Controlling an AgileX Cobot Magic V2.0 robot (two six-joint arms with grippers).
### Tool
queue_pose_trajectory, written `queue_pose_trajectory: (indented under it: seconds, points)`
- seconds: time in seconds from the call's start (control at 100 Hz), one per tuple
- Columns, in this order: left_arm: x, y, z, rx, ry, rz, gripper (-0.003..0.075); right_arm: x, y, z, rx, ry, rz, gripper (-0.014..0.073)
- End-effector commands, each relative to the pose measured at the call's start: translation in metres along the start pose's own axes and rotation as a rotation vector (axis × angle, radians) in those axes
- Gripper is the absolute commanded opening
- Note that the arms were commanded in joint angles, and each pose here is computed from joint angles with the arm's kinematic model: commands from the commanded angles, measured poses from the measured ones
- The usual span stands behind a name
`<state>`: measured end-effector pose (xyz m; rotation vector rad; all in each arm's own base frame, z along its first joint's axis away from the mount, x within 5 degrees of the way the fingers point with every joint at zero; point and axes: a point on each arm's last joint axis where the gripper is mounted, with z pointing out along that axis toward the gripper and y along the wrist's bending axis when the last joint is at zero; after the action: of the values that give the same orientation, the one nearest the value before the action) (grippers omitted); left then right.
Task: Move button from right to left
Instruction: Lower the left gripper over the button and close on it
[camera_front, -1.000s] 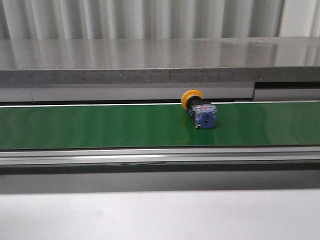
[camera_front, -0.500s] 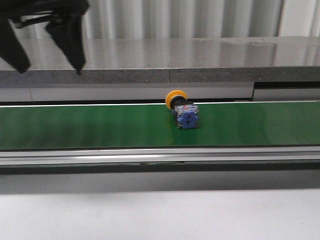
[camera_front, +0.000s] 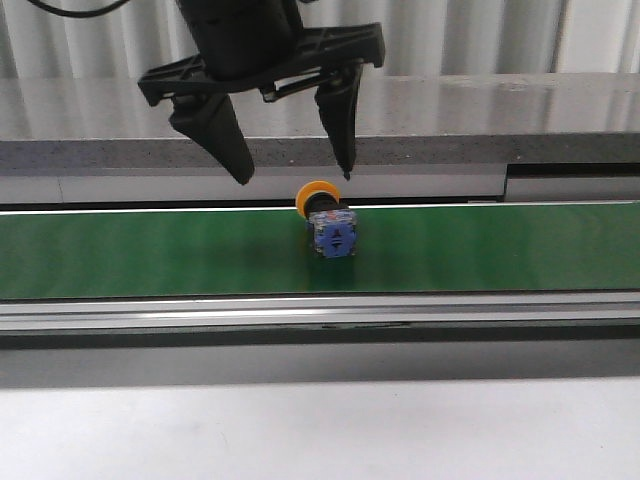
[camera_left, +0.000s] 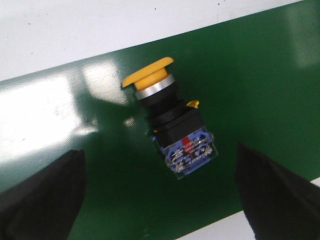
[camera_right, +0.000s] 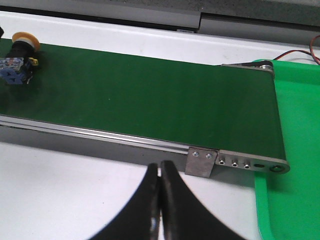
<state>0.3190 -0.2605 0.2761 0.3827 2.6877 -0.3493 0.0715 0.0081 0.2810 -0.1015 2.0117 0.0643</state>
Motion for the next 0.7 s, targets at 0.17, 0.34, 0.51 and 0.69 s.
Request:
queue_pose_trajectory:
  seconds: [0.17,0.34,0.51,0.69]
  points:
    - [-0.012,-0.012,0.000,0.067,-0.035,-0.042,0.0573,-0.013,-0.001,-0.003,0.010,-0.091,-0.008,-0.0066]
    - [-0.010,-0.009,0.014,0.045,0.001,-0.044,0.0501,-0.013,-0.001,-0.003,0.010,-0.091,-0.008,-0.0066]
    - [-0.008,-0.008,0.025,0.034,0.026,-0.051,0.0314,-0.013,-0.001,-0.003,0.010,-0.091,-0.008,-0.0066]
    - [-0.010,-0.008,0.020,0.036,0.009,-0.049,0.0116,-0.013,-0.001,-0.003,0.010,-0.091,-0.008,-0.0066]
